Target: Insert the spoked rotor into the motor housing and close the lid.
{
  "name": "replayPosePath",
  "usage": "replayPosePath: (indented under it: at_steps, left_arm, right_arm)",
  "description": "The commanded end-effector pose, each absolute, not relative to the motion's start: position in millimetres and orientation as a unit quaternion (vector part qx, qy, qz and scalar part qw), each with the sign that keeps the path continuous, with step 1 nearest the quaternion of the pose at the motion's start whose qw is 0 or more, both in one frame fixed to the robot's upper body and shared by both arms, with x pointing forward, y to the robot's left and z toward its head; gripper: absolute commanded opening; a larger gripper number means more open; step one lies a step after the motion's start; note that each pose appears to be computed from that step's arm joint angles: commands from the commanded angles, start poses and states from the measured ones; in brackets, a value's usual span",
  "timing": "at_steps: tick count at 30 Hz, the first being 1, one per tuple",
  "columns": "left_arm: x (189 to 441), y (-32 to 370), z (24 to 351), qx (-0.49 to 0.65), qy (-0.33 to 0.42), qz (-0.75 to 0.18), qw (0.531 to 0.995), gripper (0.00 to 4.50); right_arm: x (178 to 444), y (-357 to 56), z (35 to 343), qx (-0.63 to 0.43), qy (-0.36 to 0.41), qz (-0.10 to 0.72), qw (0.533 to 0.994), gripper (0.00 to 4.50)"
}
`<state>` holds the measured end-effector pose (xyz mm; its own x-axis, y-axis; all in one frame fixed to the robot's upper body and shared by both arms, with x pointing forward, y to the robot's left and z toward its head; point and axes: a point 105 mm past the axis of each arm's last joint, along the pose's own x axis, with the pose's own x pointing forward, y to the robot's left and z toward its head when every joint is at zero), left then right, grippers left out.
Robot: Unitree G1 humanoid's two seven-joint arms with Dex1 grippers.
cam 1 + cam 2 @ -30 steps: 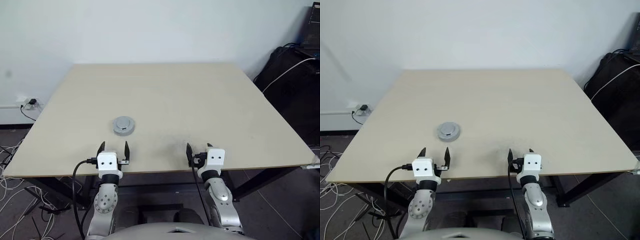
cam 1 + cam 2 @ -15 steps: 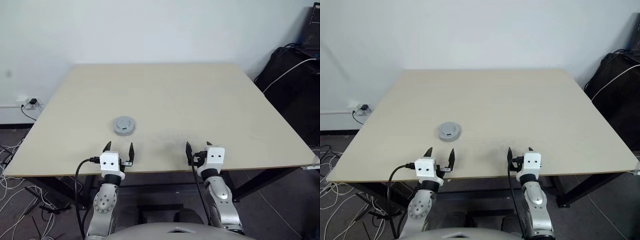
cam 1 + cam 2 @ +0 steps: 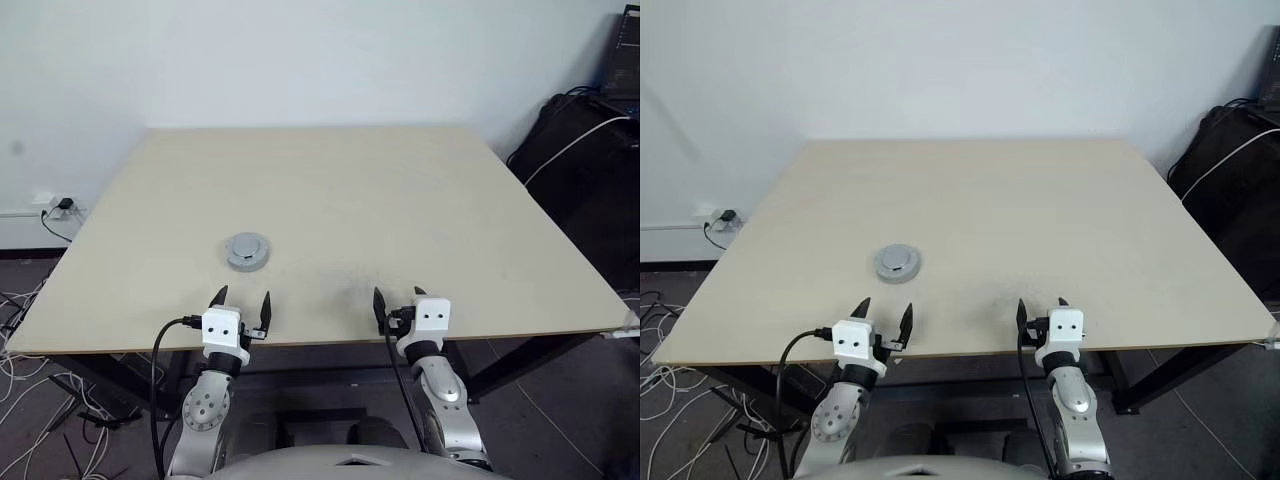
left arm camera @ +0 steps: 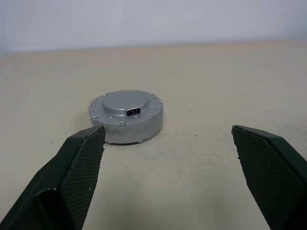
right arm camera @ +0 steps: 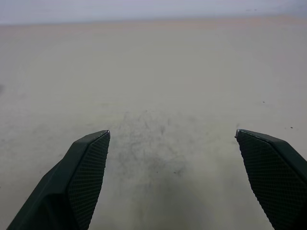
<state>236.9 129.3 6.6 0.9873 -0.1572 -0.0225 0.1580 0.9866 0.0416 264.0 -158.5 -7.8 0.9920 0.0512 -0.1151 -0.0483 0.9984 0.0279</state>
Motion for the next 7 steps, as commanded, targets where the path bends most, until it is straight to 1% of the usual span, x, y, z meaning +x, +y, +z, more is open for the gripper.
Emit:
replayPosePath:
  at_steps: [1,7]
  left_arm:
    - [238.3,125.1,16.3,0.029,-0.011,-0.095,0.995,4.47]
    - [239.3,129.1,11.0,0.031,0.001,-0.075,0.997,4.47]
  right_arm:
    - [271.0,-158.7,4.1,0.005,0.03,0.031,0.999,4.5]
    - [272.5,-159.6,4.8,0.001,0.028,0.026,0.999,4.5]
